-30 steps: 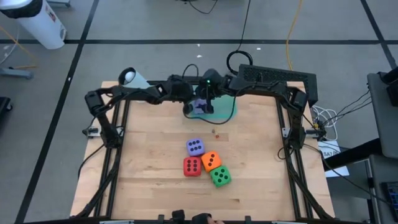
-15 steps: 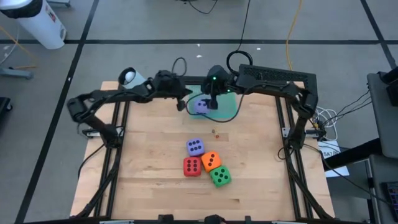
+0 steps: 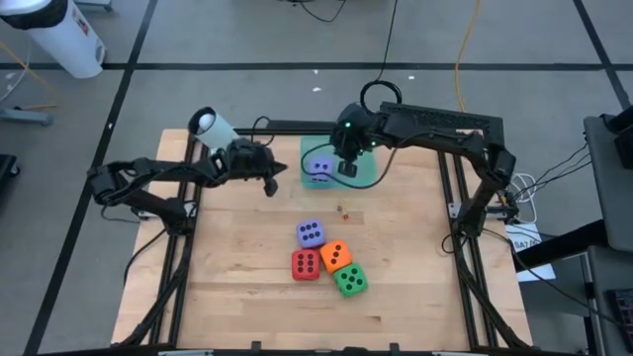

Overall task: Pick & Place Dice
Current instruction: Put the bottom large purple dice into the green container

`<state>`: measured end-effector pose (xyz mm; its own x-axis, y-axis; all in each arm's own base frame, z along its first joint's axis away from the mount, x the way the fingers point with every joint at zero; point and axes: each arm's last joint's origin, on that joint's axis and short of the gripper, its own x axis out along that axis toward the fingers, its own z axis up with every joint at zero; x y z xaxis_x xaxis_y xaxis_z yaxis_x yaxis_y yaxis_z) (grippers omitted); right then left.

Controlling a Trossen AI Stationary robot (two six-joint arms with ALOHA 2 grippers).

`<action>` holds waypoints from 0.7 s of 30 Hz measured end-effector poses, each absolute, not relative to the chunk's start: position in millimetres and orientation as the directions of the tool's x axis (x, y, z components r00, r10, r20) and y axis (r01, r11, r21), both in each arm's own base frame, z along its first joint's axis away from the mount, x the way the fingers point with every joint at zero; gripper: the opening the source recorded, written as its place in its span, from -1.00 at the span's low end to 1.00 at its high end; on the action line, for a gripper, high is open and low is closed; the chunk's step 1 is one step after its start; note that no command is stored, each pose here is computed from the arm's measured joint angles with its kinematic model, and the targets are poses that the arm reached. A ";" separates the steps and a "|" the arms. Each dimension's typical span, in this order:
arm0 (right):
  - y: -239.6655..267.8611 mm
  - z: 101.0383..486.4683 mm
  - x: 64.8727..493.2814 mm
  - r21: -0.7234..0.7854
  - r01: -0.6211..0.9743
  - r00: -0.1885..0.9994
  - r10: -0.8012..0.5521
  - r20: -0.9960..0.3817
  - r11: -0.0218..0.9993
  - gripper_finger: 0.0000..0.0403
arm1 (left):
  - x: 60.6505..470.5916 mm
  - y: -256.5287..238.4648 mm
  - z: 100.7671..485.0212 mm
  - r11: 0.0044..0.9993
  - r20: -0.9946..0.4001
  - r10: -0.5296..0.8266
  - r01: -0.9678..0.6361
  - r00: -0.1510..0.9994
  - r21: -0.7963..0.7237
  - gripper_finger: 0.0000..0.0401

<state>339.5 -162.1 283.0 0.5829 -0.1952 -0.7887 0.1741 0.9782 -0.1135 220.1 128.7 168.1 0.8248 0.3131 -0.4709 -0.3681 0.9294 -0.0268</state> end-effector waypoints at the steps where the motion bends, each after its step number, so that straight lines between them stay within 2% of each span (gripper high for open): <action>1: -162.7 276.9 340.3 -0.107 0.172 0.560 -0.186 -0.808 0.979 -0.94 | 218.8 129.1 166.6 0.922 -0.478 0.332 -0.387 0.813 -0.018 -1.00; 4: -167.6 260.2 342.1 -0.101 0.148 0.498 -0.162 -0.852 0.984 -0.93 | 216.7 133.3 164.3 0.897 -0.491 0.398 -0.441 0.775 0.030 -1.00; 7: -176.2 240.7 338.2 -0.089 0.108 0.404 -0.126 -0.906 0.990 -0.98 | 216.8 135.9 157.8 0.898 -0.516 0.397 -0.438 0.759 0.047 -1.00; 9: -184.1 229.9 339.2 -0.085 0.110 0.384 -0.122 -0.915 0.990 -0.99 | 218.1 137.0 152.6 0.902 -0.531 0.389 -0.428 0.753 0.054 -1.00; 14: -201.0 209.4 341.9 -0.083 0.108 0.369 -0.118 -0.922 0.991 -1.00 | 230.6 142.8 145.8 0.909 -0.556 0.370 -0.413 0.744 0.052 -1.00; 18: -206.1 202.0 348.4 -0.034 0.065 0.439 -0.059 -0.896 0.997 -1.00 | 245.5 143.2 141.1 0.946 -0.569 0.279 -0.325 0.774 0.022 -1.00; 21: -208.0 203.7 351.8 -0.049 0.057 0.476 -0.070 -0.876 0.997 -1.00 | 256.7 144.0 140.7 0.957 -0.571 0.245 -0.289 0.783 0.015 -1.00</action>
<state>351.8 -208.0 203.7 0.4764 -0.0702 -0.8764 0.0566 0.9972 -0.0491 256.7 144.0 140.7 0.7833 0.2450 -0.5713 -0.2888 0.9573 0.0146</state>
